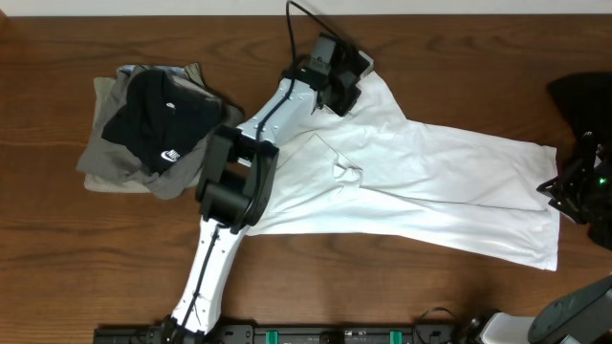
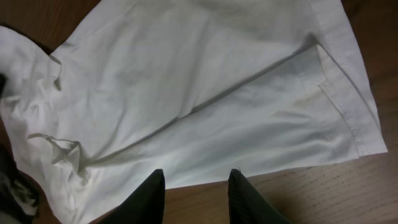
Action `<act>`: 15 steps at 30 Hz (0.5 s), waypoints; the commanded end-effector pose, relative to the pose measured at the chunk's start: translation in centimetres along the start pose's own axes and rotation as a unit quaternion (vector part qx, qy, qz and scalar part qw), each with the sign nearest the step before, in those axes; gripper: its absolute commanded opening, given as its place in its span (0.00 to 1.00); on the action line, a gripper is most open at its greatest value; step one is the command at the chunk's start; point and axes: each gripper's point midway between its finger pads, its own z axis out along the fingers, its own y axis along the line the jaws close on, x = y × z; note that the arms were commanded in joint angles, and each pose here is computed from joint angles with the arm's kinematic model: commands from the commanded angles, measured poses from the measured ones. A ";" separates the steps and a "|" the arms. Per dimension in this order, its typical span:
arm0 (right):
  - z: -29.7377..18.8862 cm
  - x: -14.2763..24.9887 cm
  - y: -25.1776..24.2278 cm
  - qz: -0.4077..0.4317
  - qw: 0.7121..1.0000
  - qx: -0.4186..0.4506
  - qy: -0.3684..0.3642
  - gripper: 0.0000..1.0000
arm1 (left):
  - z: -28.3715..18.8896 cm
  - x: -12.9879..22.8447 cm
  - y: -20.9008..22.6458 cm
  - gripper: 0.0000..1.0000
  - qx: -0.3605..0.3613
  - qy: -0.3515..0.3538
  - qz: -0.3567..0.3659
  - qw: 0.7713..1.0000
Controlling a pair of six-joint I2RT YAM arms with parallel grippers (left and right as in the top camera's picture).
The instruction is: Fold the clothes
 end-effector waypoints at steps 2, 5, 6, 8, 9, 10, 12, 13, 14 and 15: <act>-0.5 -0.3 0.3 -0.015 1.000 0.002 -0.010 0.33 | -7.6 -5.0 2.5 0.06 -0.058 -0.054 0.008 0.997; -0.5 -0.3 0.3 -0.014 1.000 0.001 -0.010 0.33 | -9.2 -4.7 2.7 0.06 -0.059 -0.044 0.001 0.997; -0.5 -0.3 0.3 -0.015 1.000 0.001 -0.010 0.33 | -9.5 -4.4 2.6 0.06 -0.057 -0.036 -0.003 0.998; -0.5 -0.4 0.3 -0.015 1.000 0.001 -0.012 0.33 | -10.0 -3.3 2.3 0.06 -0.051 -0.011 -0.011 0.999; -0.5 -0.4 0.3 -0.015 1.000 0.001 -0.013 0.33 | -10.2 -2.5 2.0 0.06 -0.047 0.004 -0.015 0.999; -0.5 -0.5 0.3 -0.016 1.000 0.001 -0.013 0.33 | -10.4 -1.9 1.8 0.06 -0.043 0.017 -0.019 0.999; -0.5 -0.7 0.4 -0.017 1.000 0.000 -0.017 0.33 | -11.1 -0.5 1.1 0.06 -0.034 0.049 -0.028 0.998; -0.5 -0.8 0.4 -0.018 1.000 0.000 -0.020 0.33 | -11.5 0.0 0.8 0.06 -0.031 0.061 -0.031 0.997; -0.5 -0.9 0.4 -0.019 1.000 0.000 -0.023 0.33 | -12.1 0.5 0.4 0.06 -0.027 0.074 -0.035 0.996; -0.5 -1.1 0.4 -0.020 0.999 -0.001 -0.025 0.33 | -12.5 1.0 0.1 0.06 -0.024 0.086 -0.038 0.995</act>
